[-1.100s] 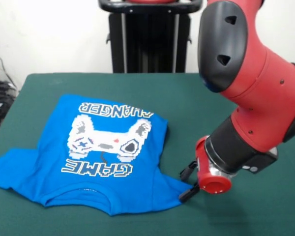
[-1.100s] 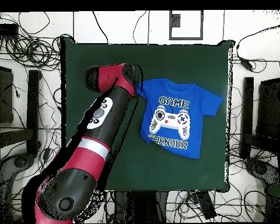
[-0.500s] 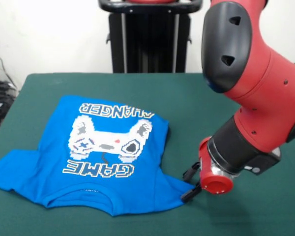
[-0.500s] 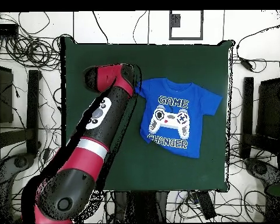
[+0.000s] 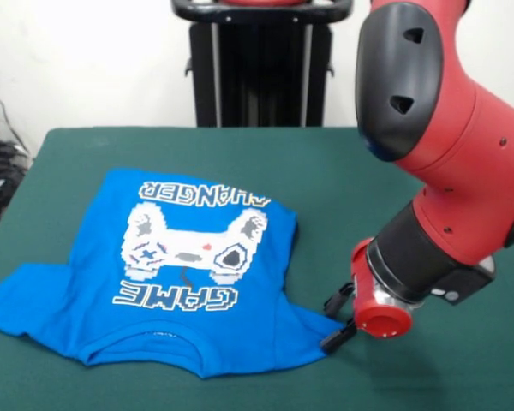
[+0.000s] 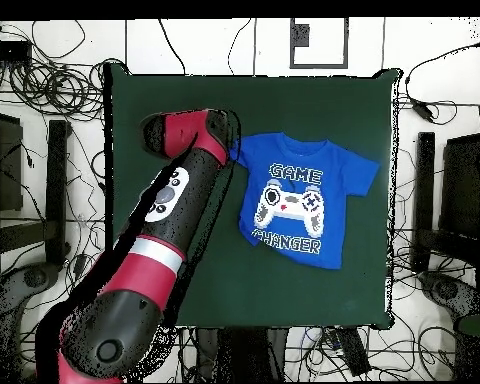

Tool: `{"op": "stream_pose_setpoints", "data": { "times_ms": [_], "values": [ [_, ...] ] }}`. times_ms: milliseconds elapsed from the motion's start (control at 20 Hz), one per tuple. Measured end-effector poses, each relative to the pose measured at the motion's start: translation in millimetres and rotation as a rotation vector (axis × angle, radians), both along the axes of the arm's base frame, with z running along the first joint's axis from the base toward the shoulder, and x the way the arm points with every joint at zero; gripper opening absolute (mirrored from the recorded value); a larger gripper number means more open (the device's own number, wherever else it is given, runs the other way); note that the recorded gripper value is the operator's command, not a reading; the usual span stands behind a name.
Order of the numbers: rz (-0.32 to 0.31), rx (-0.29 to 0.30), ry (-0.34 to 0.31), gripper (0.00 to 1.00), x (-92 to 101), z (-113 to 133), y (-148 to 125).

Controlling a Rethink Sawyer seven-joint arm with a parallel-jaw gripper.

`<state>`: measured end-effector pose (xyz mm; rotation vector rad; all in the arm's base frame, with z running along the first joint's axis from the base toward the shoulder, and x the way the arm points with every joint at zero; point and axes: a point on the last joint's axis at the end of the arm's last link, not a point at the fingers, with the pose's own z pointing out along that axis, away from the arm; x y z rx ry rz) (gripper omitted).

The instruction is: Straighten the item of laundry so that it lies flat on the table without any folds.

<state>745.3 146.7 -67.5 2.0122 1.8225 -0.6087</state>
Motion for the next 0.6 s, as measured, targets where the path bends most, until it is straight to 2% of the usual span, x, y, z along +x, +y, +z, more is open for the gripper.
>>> {"op": "stream_pose_setpoints", "data": {
  "times_ms": [600],
  "values": [
    [0.012, 0.020, -0.011, 1.00, -2.2, 1, 27]
  ]
}}
